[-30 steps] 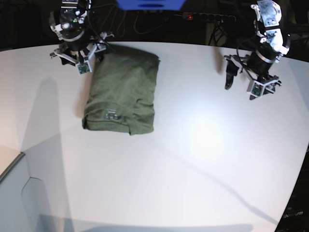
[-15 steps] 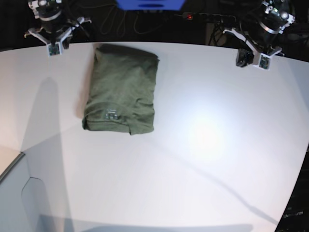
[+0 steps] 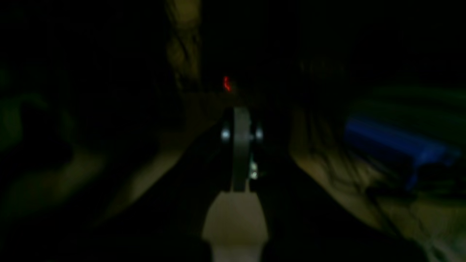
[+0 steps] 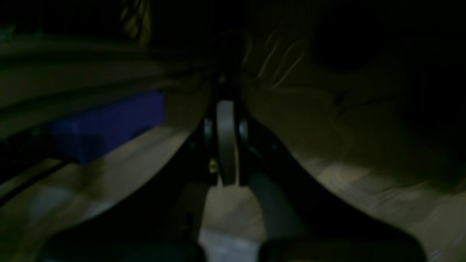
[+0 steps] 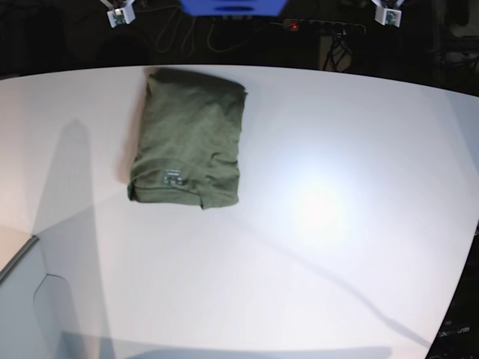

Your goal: Layout the t-shirt on the table in an organized manner, then fold the t-shirt properly

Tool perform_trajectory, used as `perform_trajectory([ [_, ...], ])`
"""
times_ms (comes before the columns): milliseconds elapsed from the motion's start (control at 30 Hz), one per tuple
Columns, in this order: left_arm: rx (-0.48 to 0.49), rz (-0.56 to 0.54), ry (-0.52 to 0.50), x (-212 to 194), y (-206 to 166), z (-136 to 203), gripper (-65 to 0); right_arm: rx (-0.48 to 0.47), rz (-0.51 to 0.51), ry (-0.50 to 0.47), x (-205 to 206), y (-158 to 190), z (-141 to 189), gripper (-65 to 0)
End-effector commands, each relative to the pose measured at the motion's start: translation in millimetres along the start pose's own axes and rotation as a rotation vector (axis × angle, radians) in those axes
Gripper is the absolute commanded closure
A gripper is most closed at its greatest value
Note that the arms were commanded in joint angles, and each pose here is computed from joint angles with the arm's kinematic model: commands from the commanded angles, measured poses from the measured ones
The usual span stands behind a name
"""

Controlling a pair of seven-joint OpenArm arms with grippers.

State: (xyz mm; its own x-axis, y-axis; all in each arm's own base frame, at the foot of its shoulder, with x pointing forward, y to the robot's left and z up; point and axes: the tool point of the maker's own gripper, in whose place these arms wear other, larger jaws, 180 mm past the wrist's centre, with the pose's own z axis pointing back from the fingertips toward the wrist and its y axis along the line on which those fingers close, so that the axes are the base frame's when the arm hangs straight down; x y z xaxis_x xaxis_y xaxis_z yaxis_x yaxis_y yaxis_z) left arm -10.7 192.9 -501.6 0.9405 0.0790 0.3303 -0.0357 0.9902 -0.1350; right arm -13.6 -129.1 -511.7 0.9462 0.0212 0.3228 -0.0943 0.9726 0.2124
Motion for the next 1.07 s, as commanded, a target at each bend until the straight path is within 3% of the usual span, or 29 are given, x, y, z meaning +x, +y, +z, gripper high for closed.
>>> perform_trajectory([
  [0, -0.015, 0.011, -0.009, 2, 4, -9, 0.0, 0.036, -0.004, 0.003, -3, 2, -5, 0.0],
  [100, -0.066, 0.069, 0.084, -26, 1, -42, 0.0, 0.084, -0.067, 0.059, -22, 2, -35, 0.0],
  [233, -0.137, 0.185, 0.062, -42, -8, -86, 0.0, 0.139, -0.212, 0.006, -35, 10, -72, 0.0],
  [367, -0.211, 0.306, 0.088, -61, -25, -116, 0.0, -0.007, -0.348, -0.065, -52, -3, -97, 0.0],
  [433, -0.132, 0.337, 0.074, -62, -17, -126, 0.0, -0.087, -0.363, -0.112, -58, -9, -100, 0.0],
  [567, 0.004, 0.247, 0.065, -55, -2, -137, 0.0, -0.196, -0.222, -0.136, -63, -12, -103, 0.0],
  [833, -0.011, 0.190, 0.113, -41, -24, -153, 0.0, -0.414, 0.242, -0.063, -54, -29, -105, 0.0],
  [933, -0.014, 0.190, 0.110, -38, -25, -154, 0.0, -0.458, 0.331, -0.017, -57, -34, -103, 0.0],
  [1033, -0.015, 0.189, 0.114, -38, -25, -154, 0.0, -0.470, 0.344, 0.010, -55, -36, -106, 0.0],
])
